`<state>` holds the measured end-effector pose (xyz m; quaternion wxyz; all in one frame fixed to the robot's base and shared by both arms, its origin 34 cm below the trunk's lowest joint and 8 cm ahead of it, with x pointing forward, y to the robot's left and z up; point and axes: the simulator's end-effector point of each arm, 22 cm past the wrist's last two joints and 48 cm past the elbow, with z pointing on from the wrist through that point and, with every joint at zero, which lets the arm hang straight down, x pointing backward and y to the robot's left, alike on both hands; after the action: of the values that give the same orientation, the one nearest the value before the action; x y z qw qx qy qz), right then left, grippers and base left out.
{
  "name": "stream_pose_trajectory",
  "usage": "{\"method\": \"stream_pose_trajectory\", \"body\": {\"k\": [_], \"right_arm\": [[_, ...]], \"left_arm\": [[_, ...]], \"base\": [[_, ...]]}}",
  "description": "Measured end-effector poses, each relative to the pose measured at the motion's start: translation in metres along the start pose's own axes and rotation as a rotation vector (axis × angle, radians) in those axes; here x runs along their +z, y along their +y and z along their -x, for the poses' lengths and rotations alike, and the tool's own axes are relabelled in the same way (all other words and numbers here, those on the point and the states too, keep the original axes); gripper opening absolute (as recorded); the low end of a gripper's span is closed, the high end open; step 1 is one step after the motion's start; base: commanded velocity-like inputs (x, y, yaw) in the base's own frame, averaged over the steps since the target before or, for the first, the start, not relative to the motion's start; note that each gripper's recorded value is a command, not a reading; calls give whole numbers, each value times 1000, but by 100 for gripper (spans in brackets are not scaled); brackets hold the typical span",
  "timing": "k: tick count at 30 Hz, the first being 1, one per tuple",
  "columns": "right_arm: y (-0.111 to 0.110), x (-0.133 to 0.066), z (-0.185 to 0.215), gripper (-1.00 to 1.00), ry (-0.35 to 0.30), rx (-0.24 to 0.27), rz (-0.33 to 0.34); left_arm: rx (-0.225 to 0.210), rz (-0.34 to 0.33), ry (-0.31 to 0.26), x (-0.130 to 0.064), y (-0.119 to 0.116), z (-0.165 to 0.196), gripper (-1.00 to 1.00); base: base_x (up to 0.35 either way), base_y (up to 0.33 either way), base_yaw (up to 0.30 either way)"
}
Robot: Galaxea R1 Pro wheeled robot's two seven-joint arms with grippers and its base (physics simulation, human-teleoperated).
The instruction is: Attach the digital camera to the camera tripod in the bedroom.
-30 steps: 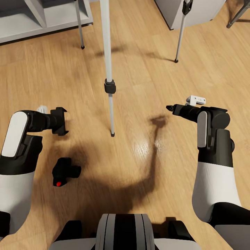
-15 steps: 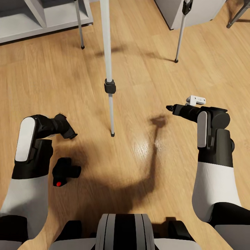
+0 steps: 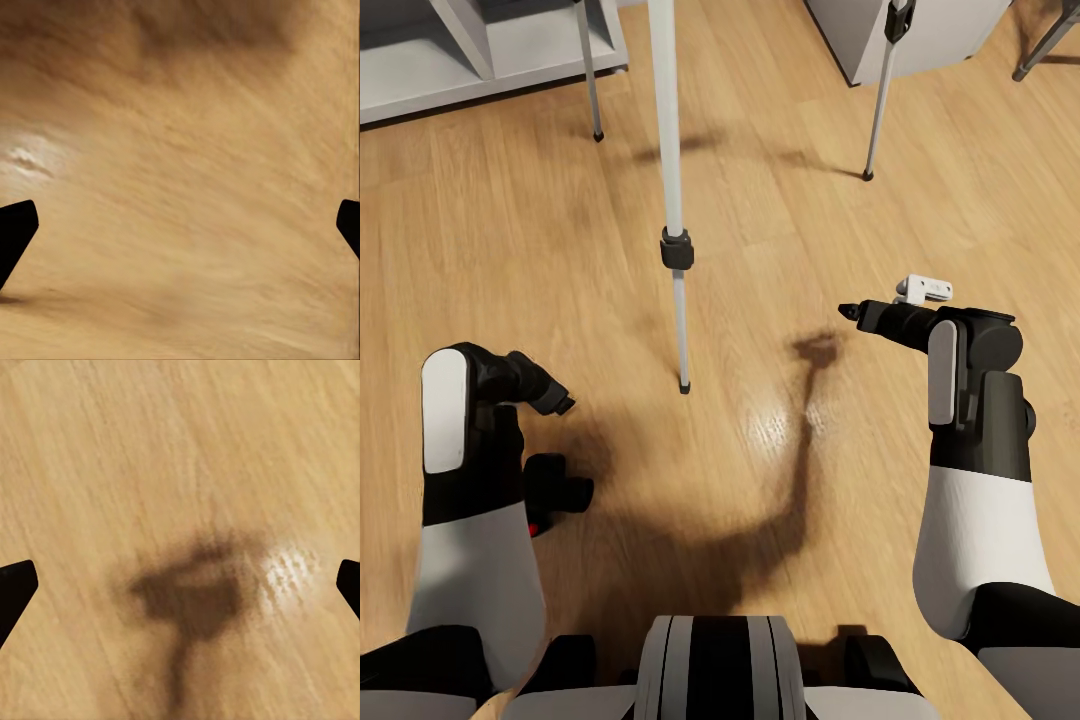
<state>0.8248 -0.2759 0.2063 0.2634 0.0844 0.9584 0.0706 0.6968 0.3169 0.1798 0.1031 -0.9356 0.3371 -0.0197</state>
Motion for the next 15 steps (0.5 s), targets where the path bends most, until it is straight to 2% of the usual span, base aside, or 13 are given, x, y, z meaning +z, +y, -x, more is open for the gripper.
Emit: {"method": "stream_pose_trajectory", "body": {"k": [3,4,7,8,15], "right_arm": [[0,0,0,100,0,0,0],[0,0,0,100,0,0,0],[0,0,0,100,0,0,0],[0,0,0,100,0,0,0],[0,0,0,100,0,0,0]], "left_arm": [[-70,-7,-45,2,-1,13,100],[-71,-7,-45,2,-1,13,100],[-140,-12,-78,3,-1,23,100],[-141,-12,-78,3,-1,23,100],[-226,-13,-122,5,4,37,100]], "base": [[0,0,0],[0,0,0],[0,0,0],[0,0,0],[0,0,0]]}}
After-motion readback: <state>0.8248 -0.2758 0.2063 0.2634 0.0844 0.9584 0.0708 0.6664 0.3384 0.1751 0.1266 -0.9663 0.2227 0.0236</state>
